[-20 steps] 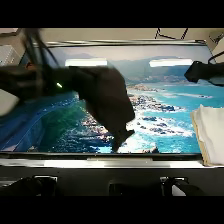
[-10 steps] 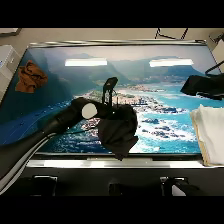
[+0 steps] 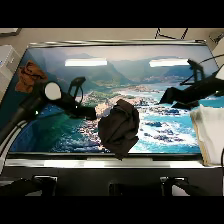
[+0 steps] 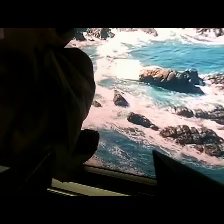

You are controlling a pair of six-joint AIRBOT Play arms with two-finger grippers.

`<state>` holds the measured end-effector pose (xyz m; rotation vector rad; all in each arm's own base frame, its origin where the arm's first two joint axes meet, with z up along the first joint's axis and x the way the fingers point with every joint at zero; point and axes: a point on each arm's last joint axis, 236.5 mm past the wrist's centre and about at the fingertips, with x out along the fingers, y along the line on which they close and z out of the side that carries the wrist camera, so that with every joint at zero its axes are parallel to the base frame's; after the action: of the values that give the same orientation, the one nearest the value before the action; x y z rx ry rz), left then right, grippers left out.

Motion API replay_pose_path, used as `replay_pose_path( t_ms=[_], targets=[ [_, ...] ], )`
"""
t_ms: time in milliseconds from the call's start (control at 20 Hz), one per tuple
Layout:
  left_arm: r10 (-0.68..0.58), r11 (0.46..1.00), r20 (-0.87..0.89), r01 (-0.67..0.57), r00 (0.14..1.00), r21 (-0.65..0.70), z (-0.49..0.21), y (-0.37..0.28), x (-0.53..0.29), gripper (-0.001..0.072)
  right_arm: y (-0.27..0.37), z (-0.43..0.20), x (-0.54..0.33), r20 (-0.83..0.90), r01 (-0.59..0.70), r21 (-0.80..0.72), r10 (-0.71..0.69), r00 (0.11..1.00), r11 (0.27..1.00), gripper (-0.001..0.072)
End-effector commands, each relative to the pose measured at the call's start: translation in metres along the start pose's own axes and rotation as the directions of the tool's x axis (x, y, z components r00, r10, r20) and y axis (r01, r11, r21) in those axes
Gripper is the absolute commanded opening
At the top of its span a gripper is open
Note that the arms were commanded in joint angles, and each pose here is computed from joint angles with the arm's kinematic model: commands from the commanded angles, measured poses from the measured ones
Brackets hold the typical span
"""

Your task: Fold the clothes and pants, and hang the long-sleeved shirts on hangers.

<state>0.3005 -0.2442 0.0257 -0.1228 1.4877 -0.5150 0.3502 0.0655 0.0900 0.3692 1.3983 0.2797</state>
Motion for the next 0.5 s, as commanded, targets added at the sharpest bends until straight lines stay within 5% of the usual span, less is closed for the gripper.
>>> replay_pose_path(
  t_ms=[0, 450],
  targets=[
    [-0.181, 0.979, -0.042, 0.176, 0.983, -0.102, -0.061, -0.033, 0.049, 0.0714, 0.016, -0.018, 0.054, -0.105, -0.181, 0.041, 0.184, 0.977, 0.983, 0.0703],
    [-0.284, 0.928, -0.014, 0.271, 0.959, -0.255, -0.105, -0.092, 0.158, 0.0714, 0.005, -0.066, 0.106, -0.244, -0.237, 0.092, 0.253, 0.936, 0.967, 0.071]
  ],
)
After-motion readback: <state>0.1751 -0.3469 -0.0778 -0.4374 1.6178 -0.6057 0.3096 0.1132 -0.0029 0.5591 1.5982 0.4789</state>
